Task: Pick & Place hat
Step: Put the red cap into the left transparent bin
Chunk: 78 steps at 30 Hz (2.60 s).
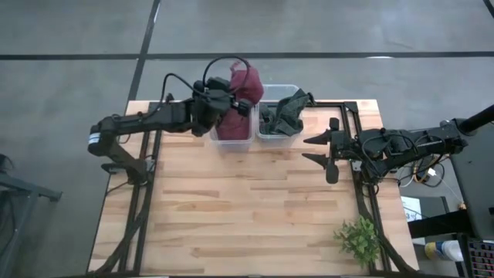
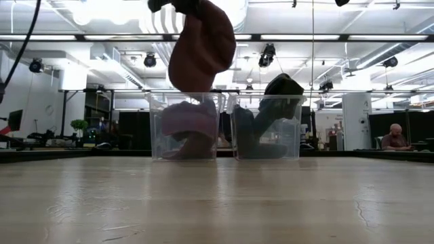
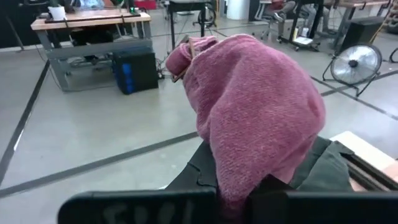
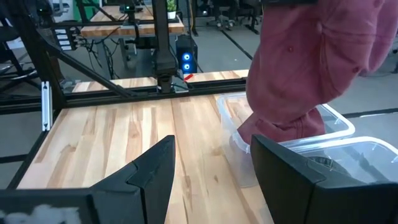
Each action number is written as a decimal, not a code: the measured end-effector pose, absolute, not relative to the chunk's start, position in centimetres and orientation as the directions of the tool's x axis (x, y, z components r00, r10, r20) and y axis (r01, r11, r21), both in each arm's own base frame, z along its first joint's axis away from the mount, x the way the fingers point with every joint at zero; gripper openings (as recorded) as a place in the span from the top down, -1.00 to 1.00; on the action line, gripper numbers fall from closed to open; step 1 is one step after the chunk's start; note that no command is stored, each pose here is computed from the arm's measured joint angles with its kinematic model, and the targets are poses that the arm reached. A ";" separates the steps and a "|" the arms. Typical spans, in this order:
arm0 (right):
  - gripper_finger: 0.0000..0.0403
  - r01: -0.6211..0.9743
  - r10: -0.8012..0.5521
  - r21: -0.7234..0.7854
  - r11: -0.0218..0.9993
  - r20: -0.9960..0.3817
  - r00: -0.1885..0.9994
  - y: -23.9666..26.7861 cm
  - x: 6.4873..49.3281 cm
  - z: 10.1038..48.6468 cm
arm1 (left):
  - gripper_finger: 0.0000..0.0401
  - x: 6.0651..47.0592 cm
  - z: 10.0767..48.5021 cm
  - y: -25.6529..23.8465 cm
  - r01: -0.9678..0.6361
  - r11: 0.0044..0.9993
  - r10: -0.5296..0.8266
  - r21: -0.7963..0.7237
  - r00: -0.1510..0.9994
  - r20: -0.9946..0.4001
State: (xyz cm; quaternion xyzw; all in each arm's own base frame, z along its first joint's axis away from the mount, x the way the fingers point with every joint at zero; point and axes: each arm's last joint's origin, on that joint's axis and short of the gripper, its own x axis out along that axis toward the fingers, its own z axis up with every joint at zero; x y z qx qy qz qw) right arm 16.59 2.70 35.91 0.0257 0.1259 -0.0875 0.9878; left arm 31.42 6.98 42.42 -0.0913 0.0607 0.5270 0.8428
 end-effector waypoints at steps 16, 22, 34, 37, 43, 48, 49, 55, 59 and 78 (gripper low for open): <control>-0.01 0.181 -0.167 0.027 0.983 -0.271 0.948 2.7 16.5 35.7 | 1.00 30.8 43.3 6.5 -0.857 0.449 0.847 -0.251 0.498 -0.187; -0.01 0.185 -0.167 0.040 0.982 -0.274 0.947 2.7 16.5 35.7 | 1.00 30.8 43.1 5.7 -0.848 0.463 0.832 -0.257 0.516 -0.205; -0.01 0.189 -0.174 0.029 0.981 -0.276 0.945 2.7 16.5 35.6 | 1.00 30.7 39.7 6.3 -0.913 0.366 0.854 -0.180 0.407 -0.325; -0.01 0.190 -0.174 0.030 0.981 -0.275 0.945 2.7 16.5 35.6 | 1.00 30.8 38.5 6.9 -0.917 0.352 0.854 -0.186 0.396 -0.337; -0.01 0.191 -0.175 0.034 0.981 -0.276 0.945 2.7 16.5 35.6 | 1.00 31.2 35.3 8.1 -0.909 0.359 0.825 -0.210 0.415 -0.383; -0.01 0.197 -0.174 0.055 0.979 -0.276 0.945 2.7 16.5 35.6 | 1.00 30.7 33.5 9.4 -0.932 0.309 0.837 -0.188 0.361 -0.411; -0.01 0.197 -0.174 0.055 0.979 -0.276 0.945 2.7 16.5 35.6 | 1.00 30.6 33.2 9.7 -0.934 0.307 0.834 -0.183 0.356 -0.421; -0.01 0.197 -0.175 0.055 0.979 -0.275 0.945 2.7 16.5 35.6 | 1.00 30.1 31.3 10.9 -0.935 0.314 0.797 -0.168 0.355 -0.489; -0.01 0.197 -0.175 0.055 0.979 -0.275 0.945 2.7 16.5 35.6 | 0.97 29.7 30.0 11.2 -0.944 0.301 0.795 -0.136 0.328 -0.511; -0.01 0.197 -0.174 0.055 0.979 -0.275 0.945 2.7 16.5 35.6 | 0.87 29.8 30.1 11.4 -0.944 0.322 0.821 -0.064 0.312 -0.479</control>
